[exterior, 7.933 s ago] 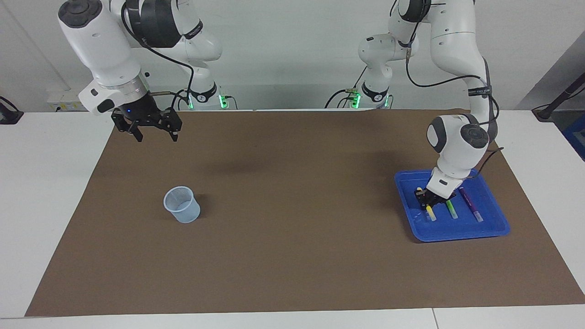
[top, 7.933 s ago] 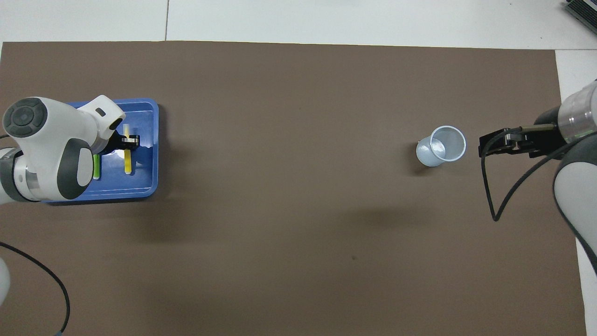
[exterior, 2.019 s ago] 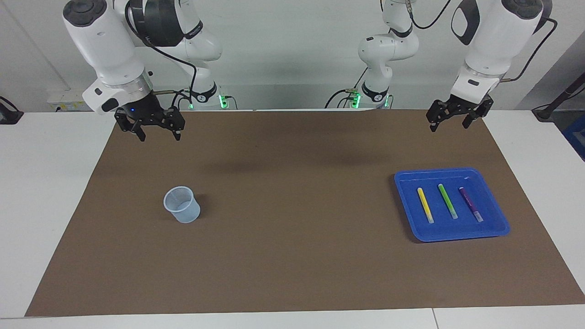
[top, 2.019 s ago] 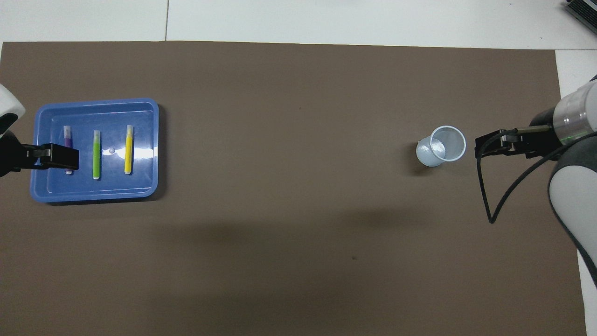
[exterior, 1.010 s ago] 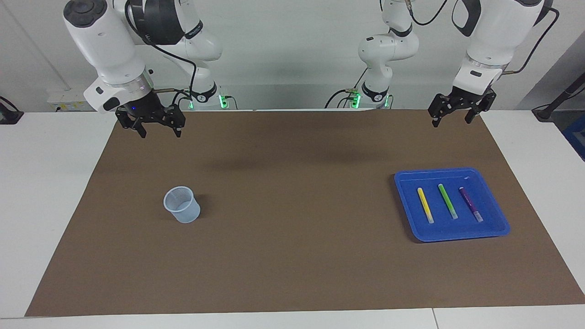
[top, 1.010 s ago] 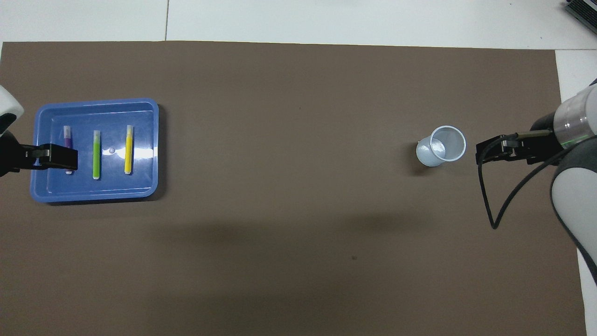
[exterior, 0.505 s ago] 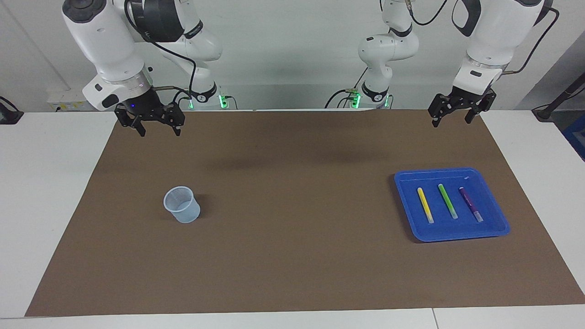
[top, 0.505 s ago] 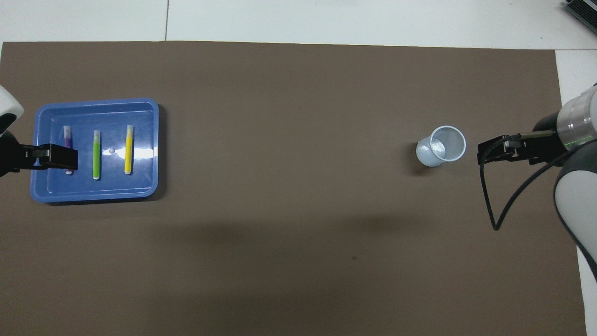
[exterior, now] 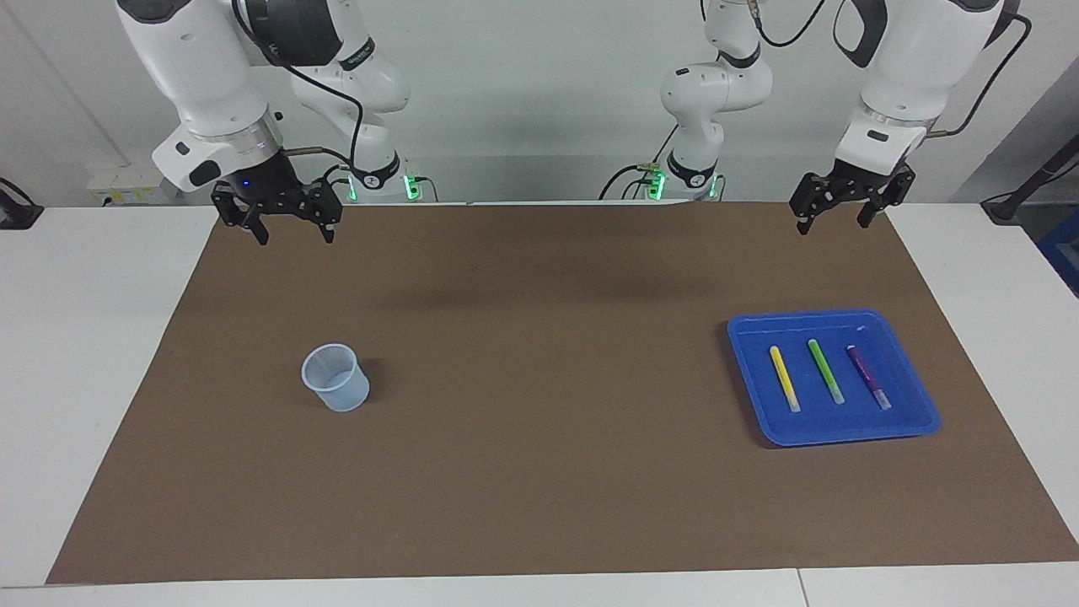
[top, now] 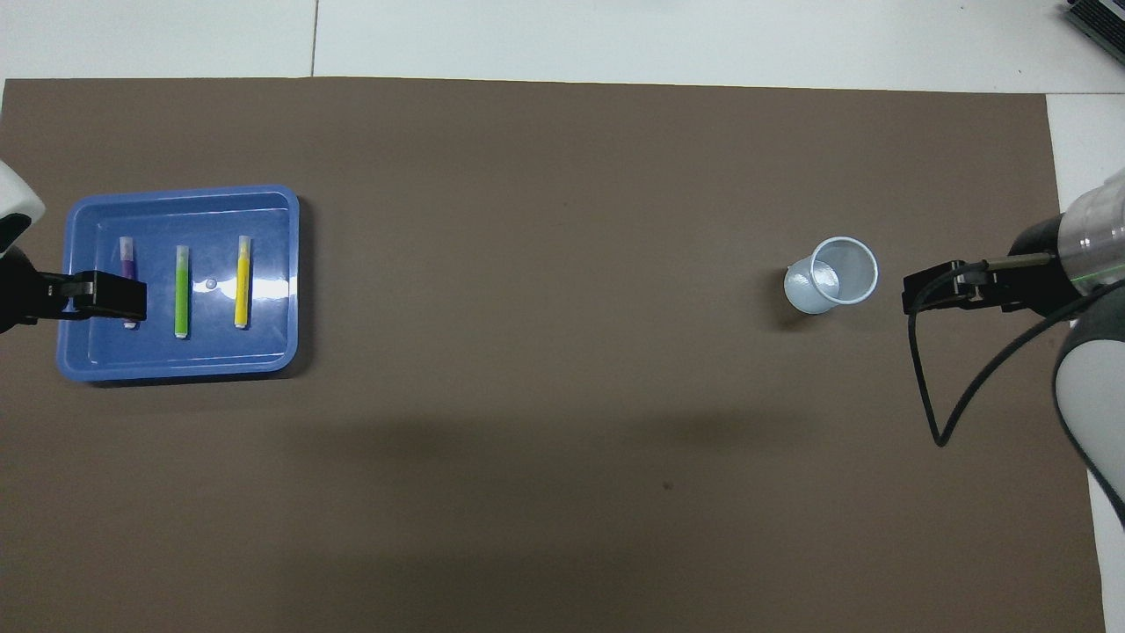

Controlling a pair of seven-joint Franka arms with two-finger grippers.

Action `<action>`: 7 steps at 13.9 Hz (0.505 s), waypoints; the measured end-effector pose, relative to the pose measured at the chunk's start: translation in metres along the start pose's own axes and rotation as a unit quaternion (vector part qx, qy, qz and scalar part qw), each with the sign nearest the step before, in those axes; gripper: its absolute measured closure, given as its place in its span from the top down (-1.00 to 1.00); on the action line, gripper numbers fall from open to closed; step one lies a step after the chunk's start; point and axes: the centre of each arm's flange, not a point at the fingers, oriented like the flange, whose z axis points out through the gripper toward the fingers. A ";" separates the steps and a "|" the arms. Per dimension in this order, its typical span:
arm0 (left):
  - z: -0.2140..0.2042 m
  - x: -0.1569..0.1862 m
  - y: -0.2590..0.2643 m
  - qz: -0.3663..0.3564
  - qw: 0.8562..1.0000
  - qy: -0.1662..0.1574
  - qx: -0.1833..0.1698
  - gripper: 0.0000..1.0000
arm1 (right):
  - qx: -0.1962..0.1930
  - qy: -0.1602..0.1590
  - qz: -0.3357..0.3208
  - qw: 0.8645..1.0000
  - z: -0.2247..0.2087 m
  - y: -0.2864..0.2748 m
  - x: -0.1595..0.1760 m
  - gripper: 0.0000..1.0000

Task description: Right arm passes pens to left for tray arrangement

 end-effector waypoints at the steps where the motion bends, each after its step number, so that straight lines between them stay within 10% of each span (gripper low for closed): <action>1: 0.000 0.000 0.000 0.000 1.000 0.000 0.000 1.00 | 0.000 -0.001 -0.001 1.000 0.001 -0.002 0.000 1.00; 7: 0.000 0.000 0.000 0.000 1.000 0.000 0.000 1.00 | 0.000 -0.003 -0.007 1.000 0.003 -0.007 -0.001 1.00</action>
